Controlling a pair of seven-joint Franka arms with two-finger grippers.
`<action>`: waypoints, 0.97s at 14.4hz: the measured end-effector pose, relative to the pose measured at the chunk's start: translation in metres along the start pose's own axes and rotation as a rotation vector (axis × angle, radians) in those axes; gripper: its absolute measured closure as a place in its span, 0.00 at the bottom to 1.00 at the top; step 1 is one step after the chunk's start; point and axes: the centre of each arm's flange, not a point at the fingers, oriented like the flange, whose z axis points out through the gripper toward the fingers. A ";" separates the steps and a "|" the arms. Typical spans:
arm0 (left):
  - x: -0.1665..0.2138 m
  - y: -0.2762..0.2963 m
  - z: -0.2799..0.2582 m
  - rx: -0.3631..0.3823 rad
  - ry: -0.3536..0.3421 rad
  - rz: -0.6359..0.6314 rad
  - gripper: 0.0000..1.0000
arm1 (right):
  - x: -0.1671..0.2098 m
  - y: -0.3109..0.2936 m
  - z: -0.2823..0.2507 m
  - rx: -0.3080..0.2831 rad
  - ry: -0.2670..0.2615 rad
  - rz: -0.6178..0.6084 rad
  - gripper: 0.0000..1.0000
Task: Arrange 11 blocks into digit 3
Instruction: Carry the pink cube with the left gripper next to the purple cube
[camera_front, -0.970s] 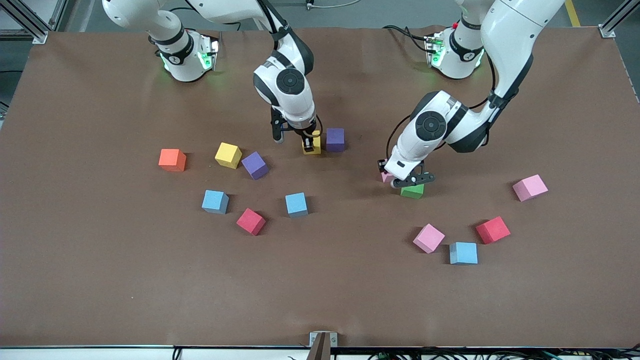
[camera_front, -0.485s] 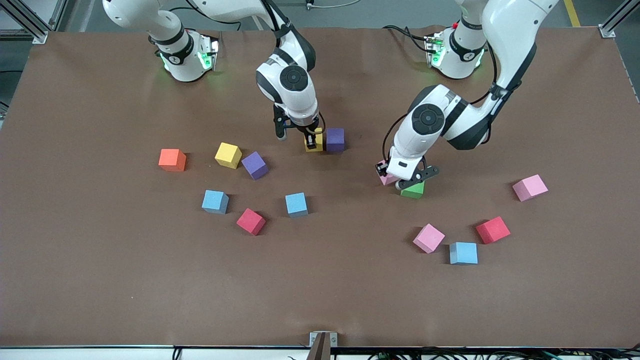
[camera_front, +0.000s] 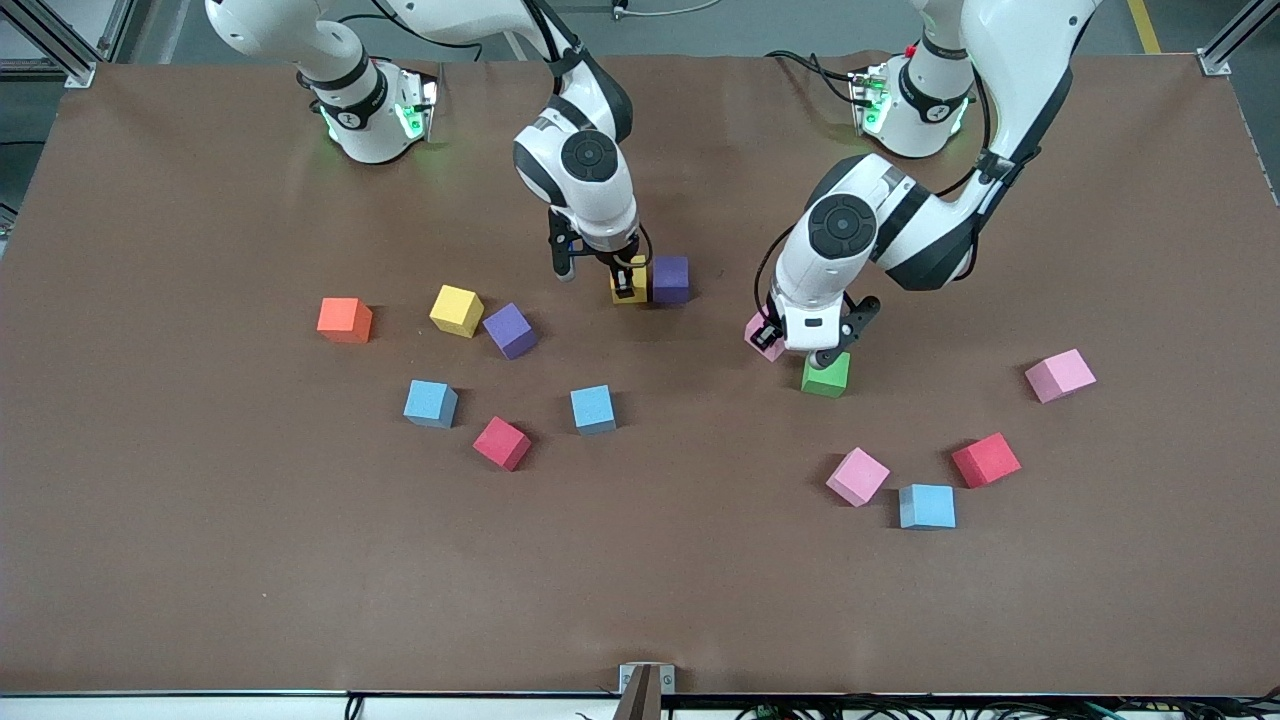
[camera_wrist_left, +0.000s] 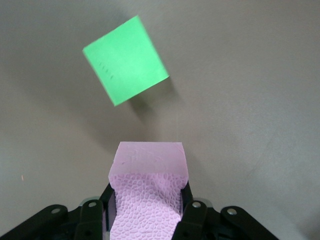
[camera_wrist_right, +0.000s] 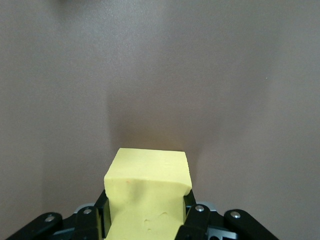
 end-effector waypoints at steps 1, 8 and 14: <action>0.000 0.000 0.000 0.001 -0.023 -0.058 0.49 | 0.000 0.000 0.000 0.000 0.000 0.000 0.44; -0.017 -0.001 0.008 0.004 -0.070 -0.471 0.49 | -0.001 0.000 0.000 0.000 0.000 0.002 0.44; -0.062 -0.020 0.045 -0.010 -0.106 -0.769 0.49 | -0.001 -0.001 0.000 0.001 -0.001 0.003 0.44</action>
